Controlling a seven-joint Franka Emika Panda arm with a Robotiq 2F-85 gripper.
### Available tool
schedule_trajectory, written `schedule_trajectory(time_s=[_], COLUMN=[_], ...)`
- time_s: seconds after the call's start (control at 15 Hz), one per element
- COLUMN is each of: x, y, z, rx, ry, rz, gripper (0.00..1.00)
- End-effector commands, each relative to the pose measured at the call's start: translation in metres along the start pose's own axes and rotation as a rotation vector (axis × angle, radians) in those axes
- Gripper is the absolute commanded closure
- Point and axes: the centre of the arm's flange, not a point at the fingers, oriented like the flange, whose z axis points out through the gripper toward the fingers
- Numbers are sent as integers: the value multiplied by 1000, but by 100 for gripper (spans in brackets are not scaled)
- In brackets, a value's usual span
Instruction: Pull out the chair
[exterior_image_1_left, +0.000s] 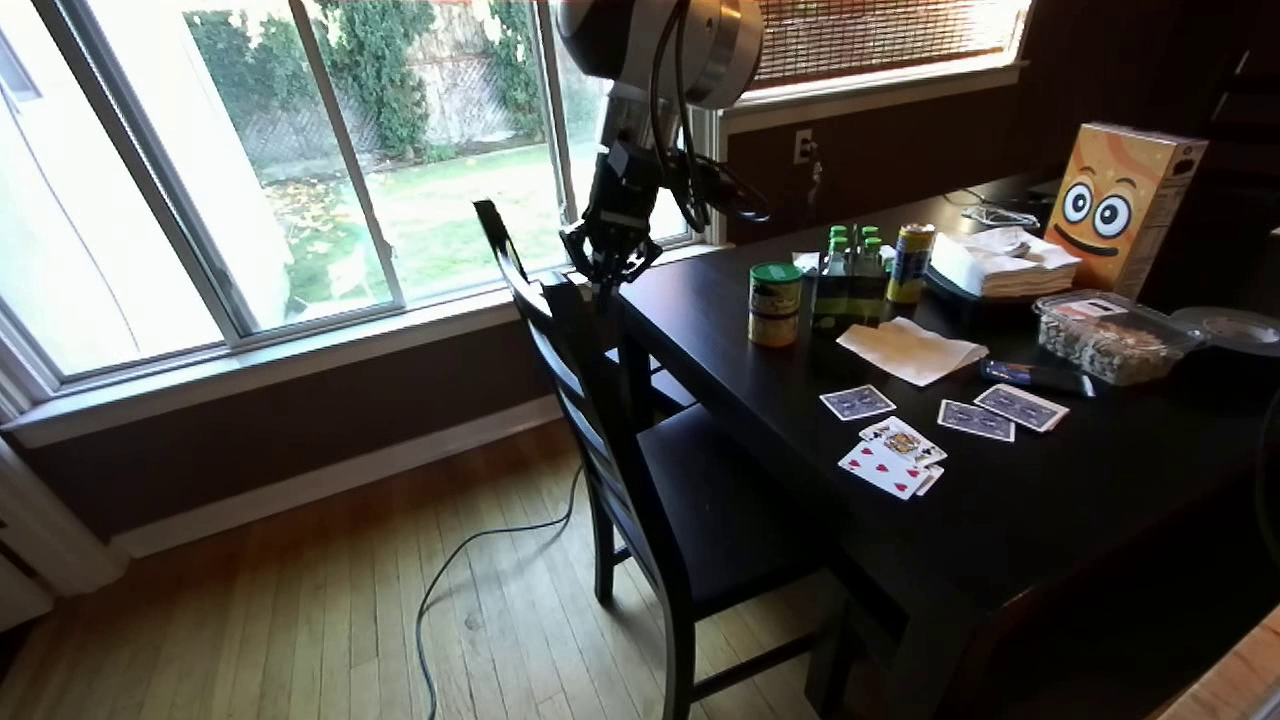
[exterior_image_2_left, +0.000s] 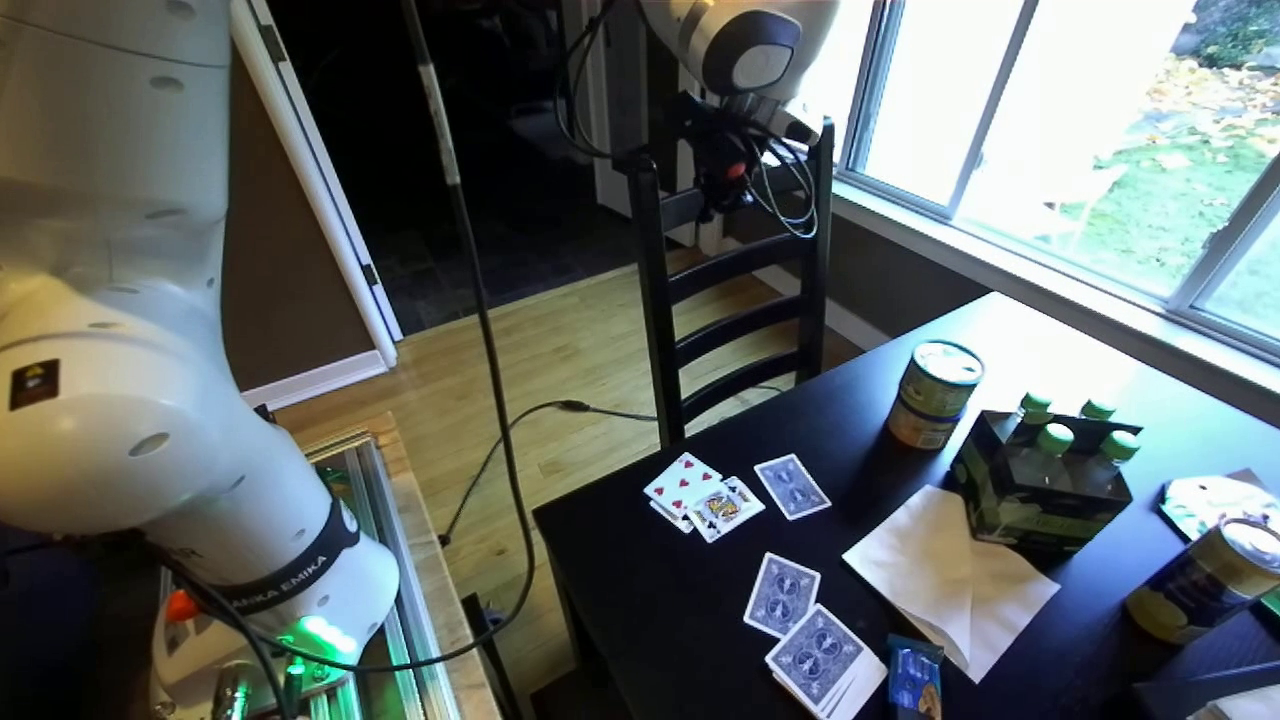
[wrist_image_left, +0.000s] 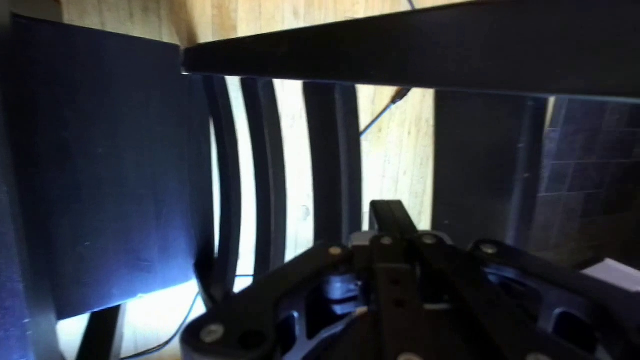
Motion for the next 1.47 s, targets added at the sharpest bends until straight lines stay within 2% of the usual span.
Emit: schedule_trajectory(time_s=[0.0,0.2,0.4,0.6,0.8,1.0,1.4], x=[-13,-23,-31,-41,-46,-46,-36], y=[13,35,50,61,67,67,52], z=[4,9,23,29,32,39,62], rx=[188,303,393,449,478,511,572], ry=[-16,-45,-128,-193,-222,-223,-103], rz=[-23,14,2,-18,-28,-34,-52], gripper=[100,100,100,100,100,100,100])
